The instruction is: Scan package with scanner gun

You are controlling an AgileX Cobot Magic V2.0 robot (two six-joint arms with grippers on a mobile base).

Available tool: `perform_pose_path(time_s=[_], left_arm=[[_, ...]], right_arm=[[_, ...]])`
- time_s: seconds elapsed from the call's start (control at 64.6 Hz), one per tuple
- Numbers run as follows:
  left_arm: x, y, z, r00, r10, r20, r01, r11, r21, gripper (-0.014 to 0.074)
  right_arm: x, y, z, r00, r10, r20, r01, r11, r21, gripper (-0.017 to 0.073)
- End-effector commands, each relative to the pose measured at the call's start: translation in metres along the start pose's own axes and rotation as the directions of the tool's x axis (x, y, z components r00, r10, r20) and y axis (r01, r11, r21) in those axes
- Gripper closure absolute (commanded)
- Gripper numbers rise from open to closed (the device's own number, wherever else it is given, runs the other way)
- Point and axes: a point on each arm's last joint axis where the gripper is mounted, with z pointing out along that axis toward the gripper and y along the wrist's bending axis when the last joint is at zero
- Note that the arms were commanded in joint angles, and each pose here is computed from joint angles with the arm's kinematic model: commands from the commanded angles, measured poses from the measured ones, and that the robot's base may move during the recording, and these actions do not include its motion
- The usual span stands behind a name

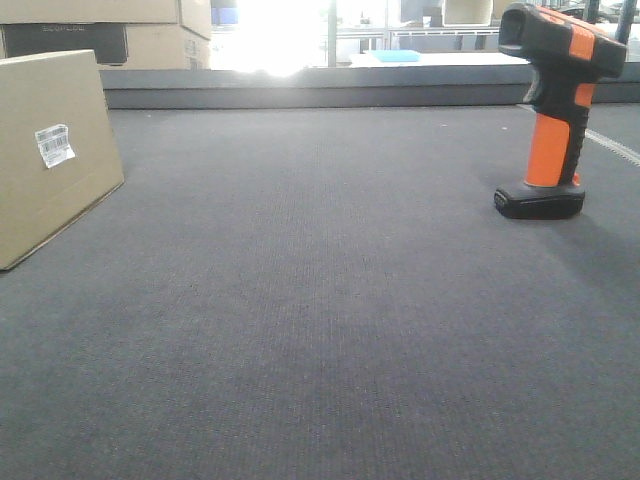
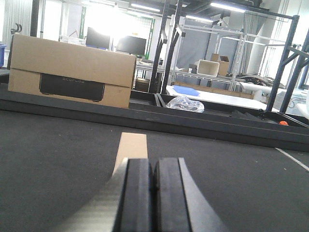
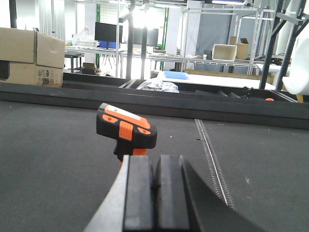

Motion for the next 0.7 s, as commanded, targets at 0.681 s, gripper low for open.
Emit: perform_pose_path(time_s=[0.681], left_arm=[[-0.002,0.000,-0.001,1.000,-0.002,0.023,0.002,1.000,0.001,0.0704]], right_arm=[[0.046,0.000,-0.012,1.000,-0.027,0.015,0.027,1.000,0.006,0.0721]])
